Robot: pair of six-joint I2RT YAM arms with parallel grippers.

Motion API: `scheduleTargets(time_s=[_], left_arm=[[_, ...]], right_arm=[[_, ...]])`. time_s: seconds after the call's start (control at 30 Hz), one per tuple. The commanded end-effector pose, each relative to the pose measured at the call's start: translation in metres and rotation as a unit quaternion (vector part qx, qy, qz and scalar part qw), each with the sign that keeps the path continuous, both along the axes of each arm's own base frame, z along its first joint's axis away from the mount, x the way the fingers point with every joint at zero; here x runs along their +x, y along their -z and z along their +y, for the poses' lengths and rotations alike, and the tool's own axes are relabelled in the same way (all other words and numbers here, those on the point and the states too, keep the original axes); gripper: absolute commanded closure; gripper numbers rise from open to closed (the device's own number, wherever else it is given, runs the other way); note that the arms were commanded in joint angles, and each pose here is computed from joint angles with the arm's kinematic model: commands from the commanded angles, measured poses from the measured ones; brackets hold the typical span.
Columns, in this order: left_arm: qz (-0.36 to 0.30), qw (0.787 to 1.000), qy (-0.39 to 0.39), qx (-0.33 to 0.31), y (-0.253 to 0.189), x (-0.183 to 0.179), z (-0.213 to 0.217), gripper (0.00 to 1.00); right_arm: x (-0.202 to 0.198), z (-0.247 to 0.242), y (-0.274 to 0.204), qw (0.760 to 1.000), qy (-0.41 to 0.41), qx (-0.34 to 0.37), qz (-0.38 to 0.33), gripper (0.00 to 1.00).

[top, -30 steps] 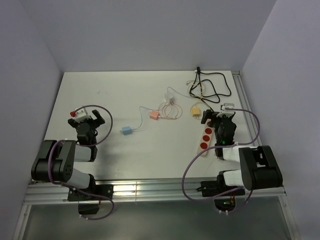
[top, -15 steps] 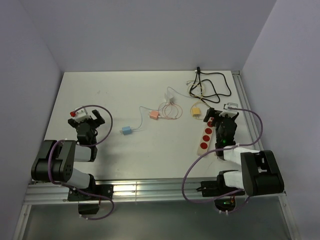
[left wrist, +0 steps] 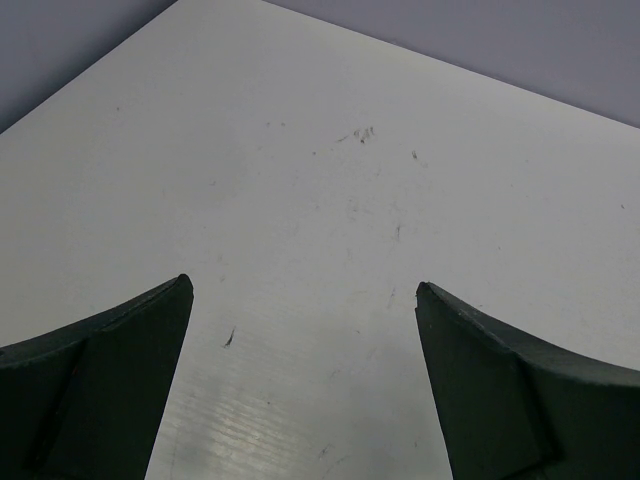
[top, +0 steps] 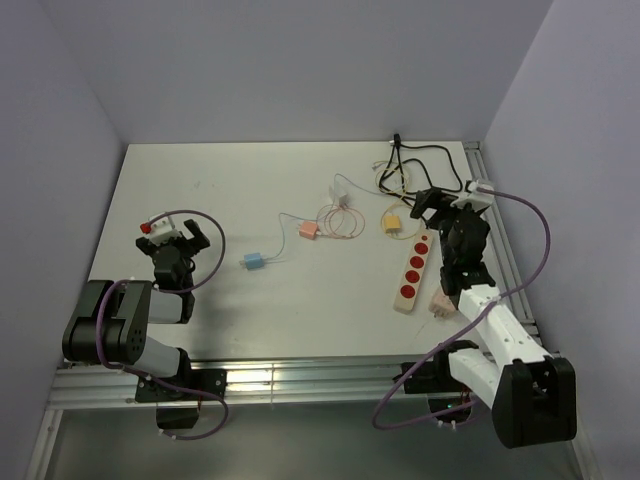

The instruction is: Insert the plug

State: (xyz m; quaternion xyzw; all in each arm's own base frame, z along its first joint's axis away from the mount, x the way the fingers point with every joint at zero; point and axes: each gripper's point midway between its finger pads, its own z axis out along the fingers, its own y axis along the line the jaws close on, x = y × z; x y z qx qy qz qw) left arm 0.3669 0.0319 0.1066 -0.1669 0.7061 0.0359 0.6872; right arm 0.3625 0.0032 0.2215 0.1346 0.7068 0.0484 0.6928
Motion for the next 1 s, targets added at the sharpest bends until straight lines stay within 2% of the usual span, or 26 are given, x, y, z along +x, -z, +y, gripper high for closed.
scheduleTargets(time_s=[0.0, 0.07, 0.1, 0.13, 0.2, 0.27, 0.3, 0.33, 0.4, 0.43, 0.5, 0.53, 0.63, 0.67, 0.73, 0.77, 0.83, 0.97], left_arm=[[-0.033, 0.999, -0.006, 0.007, -0.021, 0.006, 0.003, 0.01], [-0.034, 0.999, -0.005, 0.007, -0.021, 0.007, 0.003, 0.00], [-0.033, 0.999, -0.005, 0.007, -0.021, 0.006, 0.003, 0.00], [-0.034, 0.999, -0.005, 0.007, -0.022, 0.007, 0.003, 0.00], [-0.033, 0.999, -0.006, 0.007, -0.021, 0.006, 0.003, 0.01], [-0.033, 0.999, -0.005, 0.006, -0.021, 0.007, 0.003, 0.01], [-0.034, 0.999, -0.005, 0.007, -0.021, 0.007, 0.003, 0.01], [-0.034, 0.999, -0.005, 0.007, -0.022, 0.006, 0.003, 0.01], [-0.042, 0.999, -0.010, 0.008, -0.026, 0.004, 0.004, 0.01], [-0.050, 0.999, -0.012, 0.010, -0.032, 0.003, 0.005, 0.00], [-0.048, 0.999, 0.001, 0.008, -0.049, 0.006, -0.001, 0.00], [-0.004, 1.000, -0.004, 0.007, -0.034, 0.006, 0.000, 0.01], [0.009, 0.997, -0.063, -0.049, -0.046, 0.013, 0.012, 0.01], [0.041, 0.992, -0.083, -0.087, -0.031, 0.007, 0.013, 0.00], [0.019, 0.989, -0.101, -0.105, -0.054, 0.004, 0.015, 0.00], [0.014, 0.987, -0.096, -0.129, -0.057, 0.001, 0.005, 0.01], [-0.038, 0.983, -0.071, -0.166, -0.092, -0.008, -0.007, 0.00], [-0.096, 0.962, -0.009, -0.256, -0.147, -0.028, -0.030, 0.01]], right_arm=[[0.009, 0.031, -0.009, 0.996, -0.064, 0.065, 0.018, 0.00], [0.021, 0.037, 0.012, 0.991, -0.068, 0.084, 0.082, 0.01], [0.033, 0.036, -0.009, 0.991, -0.059, 0.094, 0.080, 0.01], [0.037, 0.031, 0.020, 0.984, -0.036, 0.096, 0.142, 0.01], [0.050, 0.037, 0.011, 0.983, -0.050, 0.089, 0.151, 0.00], [0.058, 0.042, 0.027, 0.978, -0.062, 0.080, 0.184, 0.00], [0.067, 0.044, 0.017, 0.979, -0.065, 0.079, 0.176, 0.00], [0.068, 0.045, 0.038, 0.971, -0.064, 0.076, 0.216, 0.00], [0.079, 0.051, 0.037, 0.967, -0.078, 0.072, 0.232, 0.00], [0.078, 0.053, 0.060, 0.956, -0.081, 0.069, 0.272, 0.00], [0.086, 0.054, 0.063, 0.954, -0.077, 0.049, 0.287, 0.02], [0.084, 0.057, 0.079, 0.945, -0.080, 0.043, 0.313, 0.02], [0.088, 0.063, 0.097, 0.934, -0.075, 0.019, 0.348, 0.05], [0.089, 0.068, 0.101, 0.931, -0.081, 0.013, 0.354, 0.07], [0.090, 0.068, 0.114, 0.925, -0.074, 0.002, 0.373, 0.08], [0.089, 0.068, 0.119, 0.921, -0.072, -0.005, 0.382, 0.08], [0.088, 0.069, 0.132, 0.911, -0.075, -0.016, 0.406, 0.09], [0.088, 0.067, 0.147, 0.898, -0.074, -0.029, 0.433, 0.13]])
